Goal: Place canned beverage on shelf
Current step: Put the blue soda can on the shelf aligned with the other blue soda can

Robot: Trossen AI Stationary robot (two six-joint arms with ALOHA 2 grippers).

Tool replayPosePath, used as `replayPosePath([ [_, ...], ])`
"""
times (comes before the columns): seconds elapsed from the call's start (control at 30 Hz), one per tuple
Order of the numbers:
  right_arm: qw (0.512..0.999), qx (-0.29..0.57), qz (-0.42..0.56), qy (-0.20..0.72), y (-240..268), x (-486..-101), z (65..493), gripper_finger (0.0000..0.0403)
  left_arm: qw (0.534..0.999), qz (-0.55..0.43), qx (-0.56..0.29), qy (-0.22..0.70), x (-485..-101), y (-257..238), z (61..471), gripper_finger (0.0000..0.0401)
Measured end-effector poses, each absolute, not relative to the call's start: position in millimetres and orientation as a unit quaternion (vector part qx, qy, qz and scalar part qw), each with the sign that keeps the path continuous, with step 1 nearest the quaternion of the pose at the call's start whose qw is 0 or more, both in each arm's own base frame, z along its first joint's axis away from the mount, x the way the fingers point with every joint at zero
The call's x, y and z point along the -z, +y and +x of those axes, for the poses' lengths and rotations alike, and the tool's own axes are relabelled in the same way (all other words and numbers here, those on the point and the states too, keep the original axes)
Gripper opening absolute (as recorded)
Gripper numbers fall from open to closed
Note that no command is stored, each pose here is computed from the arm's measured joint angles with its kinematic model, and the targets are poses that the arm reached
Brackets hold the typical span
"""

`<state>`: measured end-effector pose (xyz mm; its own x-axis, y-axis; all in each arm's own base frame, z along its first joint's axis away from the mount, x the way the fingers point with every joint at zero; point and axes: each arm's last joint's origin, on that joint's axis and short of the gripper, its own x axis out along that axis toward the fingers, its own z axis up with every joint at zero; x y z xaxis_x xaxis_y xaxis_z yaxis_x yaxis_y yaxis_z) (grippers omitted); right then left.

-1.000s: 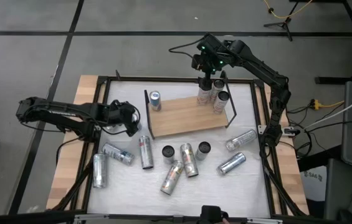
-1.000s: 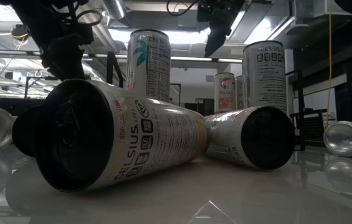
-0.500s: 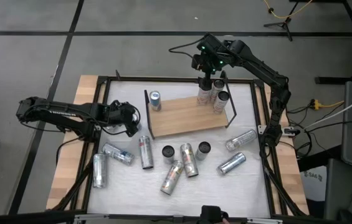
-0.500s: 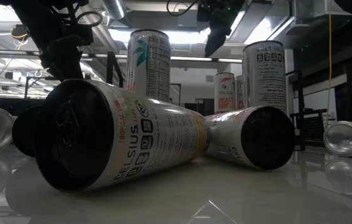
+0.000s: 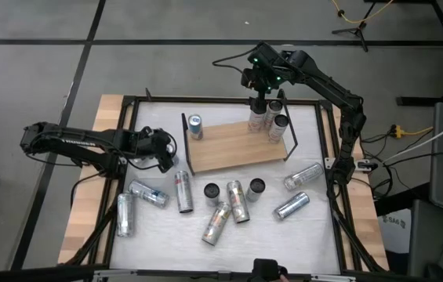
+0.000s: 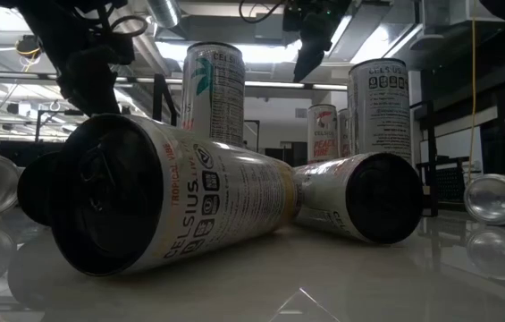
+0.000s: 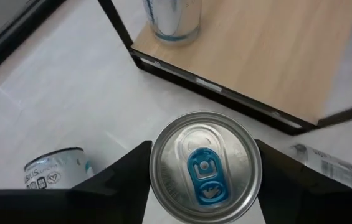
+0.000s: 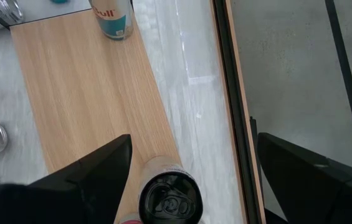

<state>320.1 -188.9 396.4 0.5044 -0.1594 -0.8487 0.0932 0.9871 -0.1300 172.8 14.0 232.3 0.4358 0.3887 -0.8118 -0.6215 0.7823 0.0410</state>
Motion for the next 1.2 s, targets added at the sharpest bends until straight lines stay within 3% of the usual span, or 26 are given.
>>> replayPosePath([
  [0.2,0.867,0.073,-0.034,0.493,-189,-396,320,0.0340,0.851,-0.137,-0.244,0.444,-255,11,177,0.0215],
  [0.53,0.867,0.073,-0.034,0.492,-189,-396,320,0.0340,0.854,-0.124,-0.221,0.454,-319,10,165,0.0215],
  [0.9,0.867,0.073,-0.034,0.492,-189,-396,320,0.0340,0.917,-0.056,-0.176,0.354,-397,11,155,0.0215],
  [1.2,0.867,0.073,-0.034,0.492,-189,-396,320,0.0340,0.953,0.035,-0.151,0.261,-430,11,158,0.0215],
])
